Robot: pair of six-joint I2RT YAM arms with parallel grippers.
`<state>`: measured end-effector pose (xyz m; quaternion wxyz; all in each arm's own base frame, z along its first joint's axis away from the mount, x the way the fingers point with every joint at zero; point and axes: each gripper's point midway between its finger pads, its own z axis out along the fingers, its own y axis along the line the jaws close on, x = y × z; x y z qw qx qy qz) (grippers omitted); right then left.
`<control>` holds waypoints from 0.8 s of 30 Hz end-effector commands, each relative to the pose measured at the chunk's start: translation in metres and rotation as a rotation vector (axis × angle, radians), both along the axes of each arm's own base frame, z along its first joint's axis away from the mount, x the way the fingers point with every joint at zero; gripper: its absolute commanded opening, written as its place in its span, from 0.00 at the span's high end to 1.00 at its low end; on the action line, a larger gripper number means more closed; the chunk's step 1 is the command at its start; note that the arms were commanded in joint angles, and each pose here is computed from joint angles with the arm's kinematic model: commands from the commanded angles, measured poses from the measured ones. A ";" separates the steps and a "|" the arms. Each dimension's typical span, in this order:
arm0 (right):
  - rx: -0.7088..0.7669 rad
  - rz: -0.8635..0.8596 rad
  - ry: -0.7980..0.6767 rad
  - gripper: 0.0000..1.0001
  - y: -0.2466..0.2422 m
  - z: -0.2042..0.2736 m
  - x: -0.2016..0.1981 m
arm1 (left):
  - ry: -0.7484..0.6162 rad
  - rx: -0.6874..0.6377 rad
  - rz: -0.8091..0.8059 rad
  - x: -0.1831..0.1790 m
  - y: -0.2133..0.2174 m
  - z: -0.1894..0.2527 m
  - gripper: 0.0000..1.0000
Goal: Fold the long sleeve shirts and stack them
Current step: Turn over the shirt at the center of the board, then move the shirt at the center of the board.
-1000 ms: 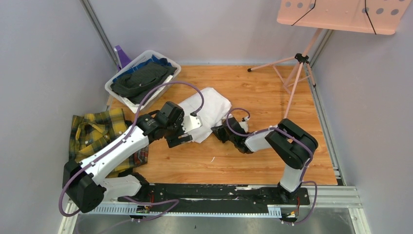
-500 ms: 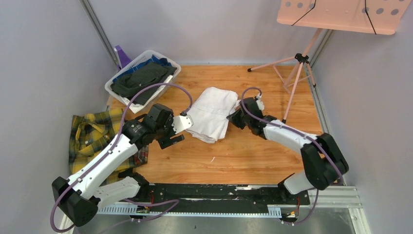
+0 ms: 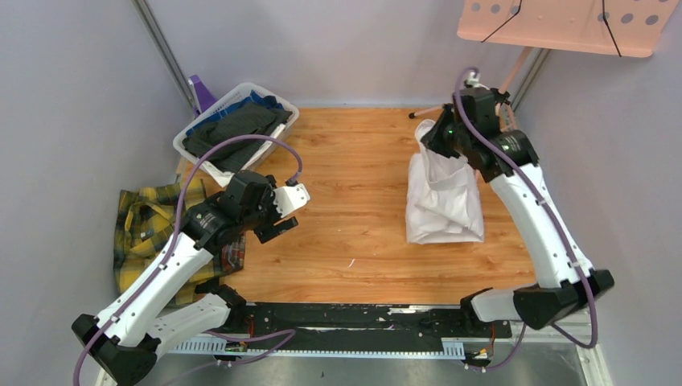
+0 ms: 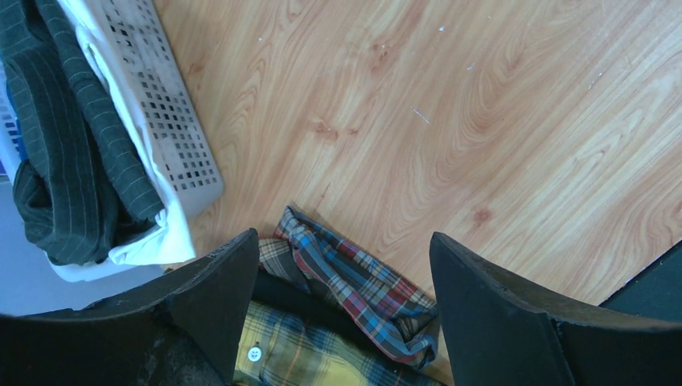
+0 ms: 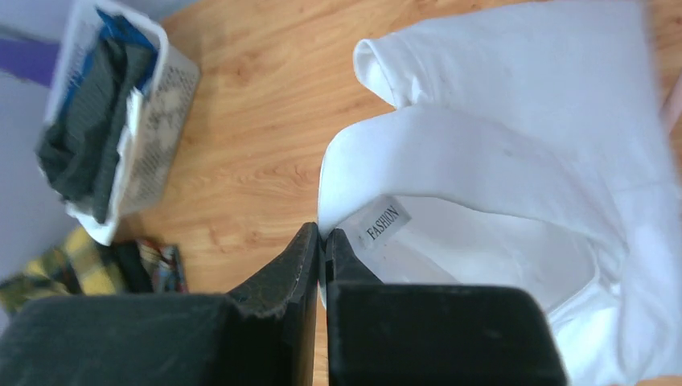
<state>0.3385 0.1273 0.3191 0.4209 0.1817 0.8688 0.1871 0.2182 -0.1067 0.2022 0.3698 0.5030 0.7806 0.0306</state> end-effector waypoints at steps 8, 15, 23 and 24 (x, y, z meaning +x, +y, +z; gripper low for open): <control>-0.590 0.326 0.677 0.88 0.109 -0.237 -0.048 | -0.020 0.003 0.014 -0.003 0.007 0.000 0.14; -0.483 0.177 0.622 0.34 0.078 -0.216 -0.044 | -0.007 0.019 0.015 -0.008 0.012 -0.013 0.09; -0.234 -0.140 0.398 0.29 -0.021 -0.146 -0.029 | 0.007 -0.003 0.008 -0.010 0.008 -0.015 0.09; -0.225 -0.184 0.408 0.30 -0.037 -0.152 -0.030 | 0.010 -0.004 0.007 -0.010 0.007 -0.015 0.09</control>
